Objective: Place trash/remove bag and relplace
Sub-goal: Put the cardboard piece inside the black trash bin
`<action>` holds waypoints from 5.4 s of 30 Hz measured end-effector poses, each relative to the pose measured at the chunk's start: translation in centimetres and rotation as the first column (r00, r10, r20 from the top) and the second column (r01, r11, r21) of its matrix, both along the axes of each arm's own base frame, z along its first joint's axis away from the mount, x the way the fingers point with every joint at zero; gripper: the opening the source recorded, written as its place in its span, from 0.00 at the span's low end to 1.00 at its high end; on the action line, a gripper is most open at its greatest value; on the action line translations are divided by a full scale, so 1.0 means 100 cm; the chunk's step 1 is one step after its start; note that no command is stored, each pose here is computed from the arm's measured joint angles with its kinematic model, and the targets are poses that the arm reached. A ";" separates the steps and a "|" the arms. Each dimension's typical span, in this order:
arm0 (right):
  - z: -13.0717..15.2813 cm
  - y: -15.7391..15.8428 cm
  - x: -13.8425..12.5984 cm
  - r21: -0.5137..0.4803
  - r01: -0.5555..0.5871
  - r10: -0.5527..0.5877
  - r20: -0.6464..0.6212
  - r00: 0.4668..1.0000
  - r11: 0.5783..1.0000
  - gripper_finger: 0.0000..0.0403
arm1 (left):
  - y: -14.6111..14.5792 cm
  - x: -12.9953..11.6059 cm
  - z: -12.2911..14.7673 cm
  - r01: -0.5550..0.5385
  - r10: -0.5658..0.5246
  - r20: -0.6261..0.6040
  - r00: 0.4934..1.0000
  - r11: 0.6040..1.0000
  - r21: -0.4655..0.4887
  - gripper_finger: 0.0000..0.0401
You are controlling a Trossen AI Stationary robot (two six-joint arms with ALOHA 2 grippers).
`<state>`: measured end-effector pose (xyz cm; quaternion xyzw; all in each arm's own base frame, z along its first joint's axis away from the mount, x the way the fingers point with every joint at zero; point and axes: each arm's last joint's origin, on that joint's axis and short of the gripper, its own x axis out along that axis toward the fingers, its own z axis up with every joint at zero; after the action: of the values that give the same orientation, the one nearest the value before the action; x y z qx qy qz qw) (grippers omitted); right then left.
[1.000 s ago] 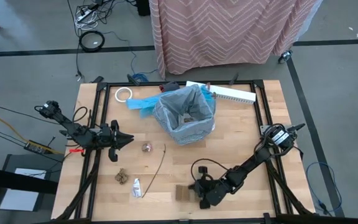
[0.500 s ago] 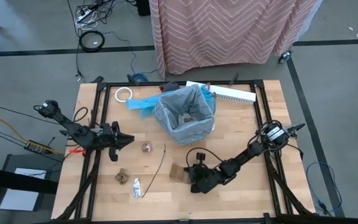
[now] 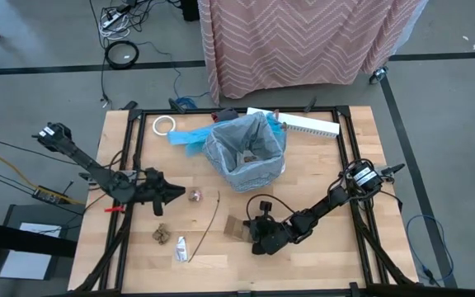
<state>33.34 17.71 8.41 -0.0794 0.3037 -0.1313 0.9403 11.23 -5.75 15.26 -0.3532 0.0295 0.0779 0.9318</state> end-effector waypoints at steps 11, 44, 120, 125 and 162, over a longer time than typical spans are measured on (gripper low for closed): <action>0.000 0.000 0.000 0.002 0.000 0.000 0.002 1.000 1.000 0.00 | -0.026 0.033 0.007 0.008 -0.021 -0.075 0.997 0.986 -0.166 0.25; 0.003 -0.001 0.004 -0.007 -0.017 0.017 0.022 1.000 1.000 0.00 | -0.074 0.158 -0.035 0.216 -0.265 -0.376 0.888 0.962 -0.167 0.50; 0.030 0.007 0.009 -0.063 -0.042 0.052 0.167 0.985 0.997 0.00 | -0.064 0.171 -0.052 0.160 -0.238 -0.397 0.886 0.962 -0.221 0.04; 0.052 0.028 -0.015 -0.013 -0.004 0.006 0.192 0.981 1.000 0.00 | -0.065 0.171 -0.052 0.195 -0.265 -0.404 0.876 0.959 -0.207 0.09; -0.002 0.027 -0.018 0.112 0.049 -0.055 0.047 0.997 0.992 0.00 | -0.071 0.170 -0.047 0.310 -0.384 -0.339 0.859 0.917 -0.251 0.31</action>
<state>31.52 20.44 8.22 -0.0158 0.2888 -0.1407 0.9468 28.23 -12.83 10.52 -0.4062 0.2806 -0.0279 0.8692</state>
